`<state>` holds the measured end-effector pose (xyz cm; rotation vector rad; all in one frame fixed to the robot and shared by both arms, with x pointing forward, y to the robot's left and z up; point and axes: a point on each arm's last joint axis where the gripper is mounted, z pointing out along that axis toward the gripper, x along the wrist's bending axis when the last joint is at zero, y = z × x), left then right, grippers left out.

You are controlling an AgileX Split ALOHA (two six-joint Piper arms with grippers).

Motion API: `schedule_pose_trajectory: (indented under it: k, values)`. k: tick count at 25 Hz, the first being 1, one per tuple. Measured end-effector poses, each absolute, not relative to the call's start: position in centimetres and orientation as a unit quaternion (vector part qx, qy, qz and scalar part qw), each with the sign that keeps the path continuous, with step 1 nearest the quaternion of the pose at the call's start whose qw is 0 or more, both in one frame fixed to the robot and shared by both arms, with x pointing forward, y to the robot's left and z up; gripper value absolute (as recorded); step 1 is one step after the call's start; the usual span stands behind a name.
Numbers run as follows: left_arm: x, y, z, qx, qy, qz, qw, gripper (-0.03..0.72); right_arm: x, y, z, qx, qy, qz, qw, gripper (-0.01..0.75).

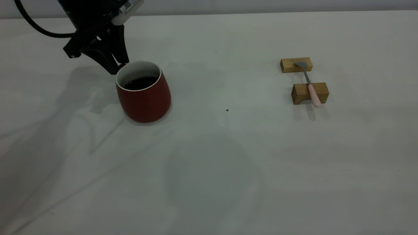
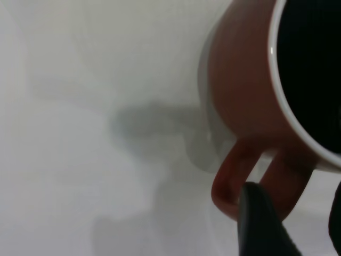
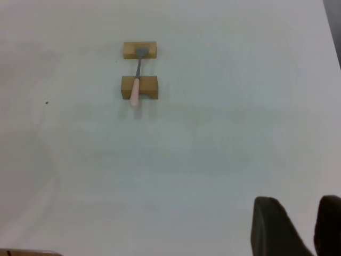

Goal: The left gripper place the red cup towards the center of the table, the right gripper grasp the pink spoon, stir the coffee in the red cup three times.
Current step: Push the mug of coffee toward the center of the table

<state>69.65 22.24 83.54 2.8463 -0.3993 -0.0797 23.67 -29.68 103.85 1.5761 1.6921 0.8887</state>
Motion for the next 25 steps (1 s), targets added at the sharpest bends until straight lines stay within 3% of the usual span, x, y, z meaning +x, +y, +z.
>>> schedule_pose_trajectory:
  k: [11, 20, 25]
  values:
    - [69.5, 22.3, 83.7, 0.987, -0.086, -0.041, 0.131, 0.392, 23.7, -29.7, 103.8, 0.601, 0.646, 0.339, 0.326, 0.237]
    - [68.3, 23.1, 89.1, 0.993, 0.018, -0.086, 0.077, 0.392, 23.7, -29.7, 103.8, 0.601, 0.646, 0.339, 0.326, 0.237]
    - [67.7, 23.4, 88.3, 0.987, 0.098, -0.118, 0.053, 0.392, 23.7, -29.7, 103.8, 0.601, 0.646, 0.339, 0.326, 0.237]
